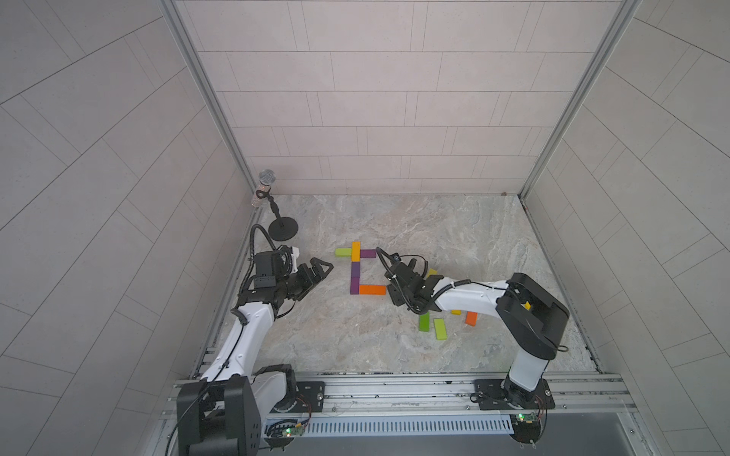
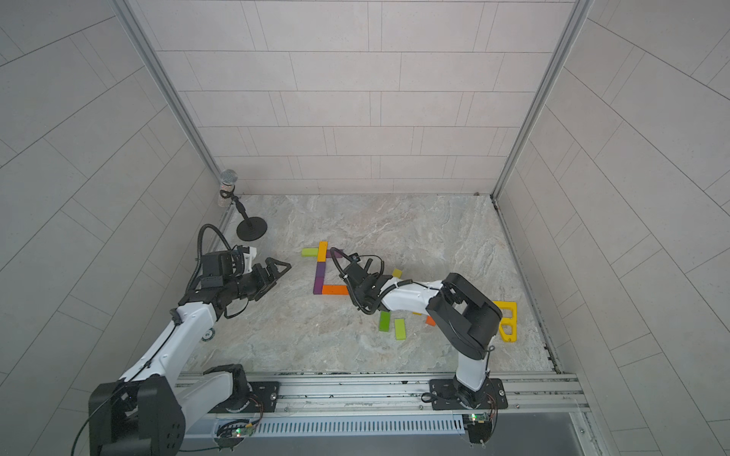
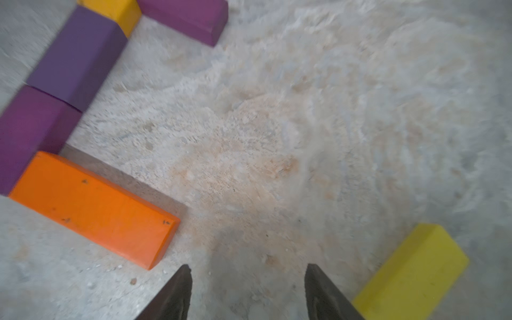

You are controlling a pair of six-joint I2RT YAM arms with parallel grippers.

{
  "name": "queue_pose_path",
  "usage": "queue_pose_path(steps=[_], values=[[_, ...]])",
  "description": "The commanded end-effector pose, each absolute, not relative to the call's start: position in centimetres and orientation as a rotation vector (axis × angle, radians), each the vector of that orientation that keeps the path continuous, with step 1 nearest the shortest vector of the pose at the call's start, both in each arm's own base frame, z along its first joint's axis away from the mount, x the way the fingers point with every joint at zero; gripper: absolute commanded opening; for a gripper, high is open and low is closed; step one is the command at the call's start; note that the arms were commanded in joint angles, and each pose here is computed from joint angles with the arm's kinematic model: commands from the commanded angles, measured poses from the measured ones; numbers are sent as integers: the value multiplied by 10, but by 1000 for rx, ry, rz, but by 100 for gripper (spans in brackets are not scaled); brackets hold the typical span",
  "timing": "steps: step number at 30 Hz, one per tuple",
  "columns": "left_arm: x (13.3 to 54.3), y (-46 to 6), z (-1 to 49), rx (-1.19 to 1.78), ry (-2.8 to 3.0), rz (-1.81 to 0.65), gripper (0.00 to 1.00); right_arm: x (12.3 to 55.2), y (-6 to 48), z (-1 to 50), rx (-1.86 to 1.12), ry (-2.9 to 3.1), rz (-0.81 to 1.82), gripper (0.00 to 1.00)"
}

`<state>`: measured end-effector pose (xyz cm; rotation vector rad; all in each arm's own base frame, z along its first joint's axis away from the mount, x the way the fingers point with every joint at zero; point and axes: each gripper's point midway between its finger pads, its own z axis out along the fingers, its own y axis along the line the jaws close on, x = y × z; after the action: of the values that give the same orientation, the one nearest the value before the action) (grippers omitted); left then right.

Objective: Assemble the letter t with building blocks
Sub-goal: Assemble the building block at the center of the board, then pick up the building block from the center of the board.

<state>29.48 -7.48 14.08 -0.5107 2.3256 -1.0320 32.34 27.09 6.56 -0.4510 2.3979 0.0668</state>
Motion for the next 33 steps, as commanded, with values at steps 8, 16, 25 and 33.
queue_pose_path(steps=[8,16,25,33], values=[[289,-48,152,-367,2377,-634,100,311,174,169,-263,2225,176,88],[286,-170,205,369,2166,-383,100,288,97,134,-94,2348,83,90],[292,-219,197,521,2110,-351,99,290,114,118,-29,2385,308,87],[247,-176,201,526,2203,-377,100,326,167,98,-72,2470,230,75]])
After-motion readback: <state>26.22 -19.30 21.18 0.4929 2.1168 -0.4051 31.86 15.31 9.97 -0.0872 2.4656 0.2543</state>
